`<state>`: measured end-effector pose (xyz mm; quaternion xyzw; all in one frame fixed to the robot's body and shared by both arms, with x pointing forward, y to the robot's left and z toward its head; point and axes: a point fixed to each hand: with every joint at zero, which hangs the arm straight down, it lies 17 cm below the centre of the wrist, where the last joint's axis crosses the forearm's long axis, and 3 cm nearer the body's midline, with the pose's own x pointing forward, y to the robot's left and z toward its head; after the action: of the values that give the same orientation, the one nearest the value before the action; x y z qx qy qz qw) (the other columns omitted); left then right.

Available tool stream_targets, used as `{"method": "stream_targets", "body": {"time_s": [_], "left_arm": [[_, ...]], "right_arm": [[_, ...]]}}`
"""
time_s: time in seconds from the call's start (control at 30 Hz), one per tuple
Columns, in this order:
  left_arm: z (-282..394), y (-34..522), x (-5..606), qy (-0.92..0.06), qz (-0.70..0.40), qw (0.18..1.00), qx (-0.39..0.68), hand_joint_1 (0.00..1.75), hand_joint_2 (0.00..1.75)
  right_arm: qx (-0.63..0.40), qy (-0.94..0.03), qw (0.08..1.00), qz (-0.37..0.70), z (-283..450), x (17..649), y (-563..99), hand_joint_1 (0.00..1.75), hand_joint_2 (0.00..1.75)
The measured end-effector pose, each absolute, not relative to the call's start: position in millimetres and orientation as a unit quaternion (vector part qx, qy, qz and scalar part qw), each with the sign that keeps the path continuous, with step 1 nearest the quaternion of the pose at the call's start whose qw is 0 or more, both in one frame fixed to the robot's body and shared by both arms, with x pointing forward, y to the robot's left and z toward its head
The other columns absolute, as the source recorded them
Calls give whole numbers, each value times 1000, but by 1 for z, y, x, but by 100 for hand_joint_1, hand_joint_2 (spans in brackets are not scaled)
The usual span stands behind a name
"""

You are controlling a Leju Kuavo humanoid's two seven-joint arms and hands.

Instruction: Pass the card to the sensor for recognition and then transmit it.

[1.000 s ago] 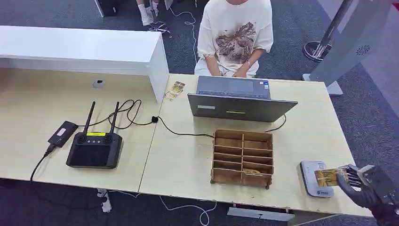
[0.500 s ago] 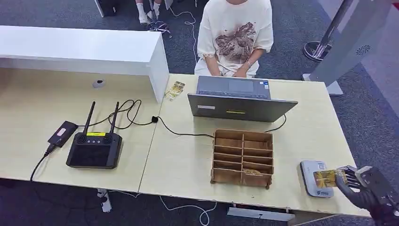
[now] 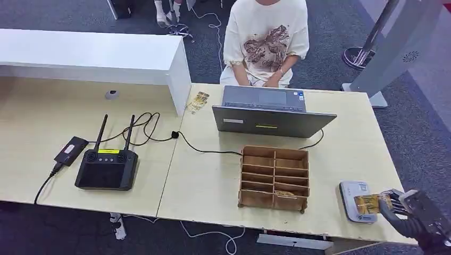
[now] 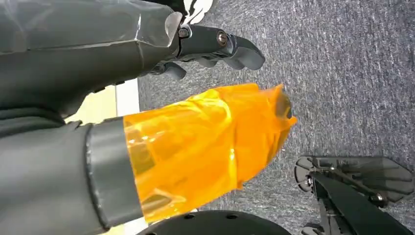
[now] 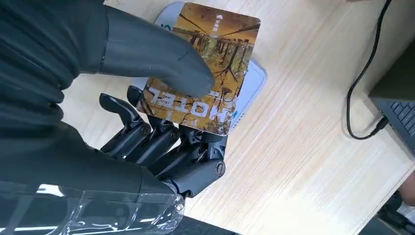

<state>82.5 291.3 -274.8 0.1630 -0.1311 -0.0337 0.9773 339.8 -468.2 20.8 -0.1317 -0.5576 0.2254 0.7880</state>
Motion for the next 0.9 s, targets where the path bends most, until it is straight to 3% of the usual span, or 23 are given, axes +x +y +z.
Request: {"method": "stream_targets", "body": {"time_s": [0.9], "left_arm": [[-274,290,87,-135,-42,977,162,0,0]], "right_arm": [[-147,-564,777,237,18,369,-444,175,175]]}}
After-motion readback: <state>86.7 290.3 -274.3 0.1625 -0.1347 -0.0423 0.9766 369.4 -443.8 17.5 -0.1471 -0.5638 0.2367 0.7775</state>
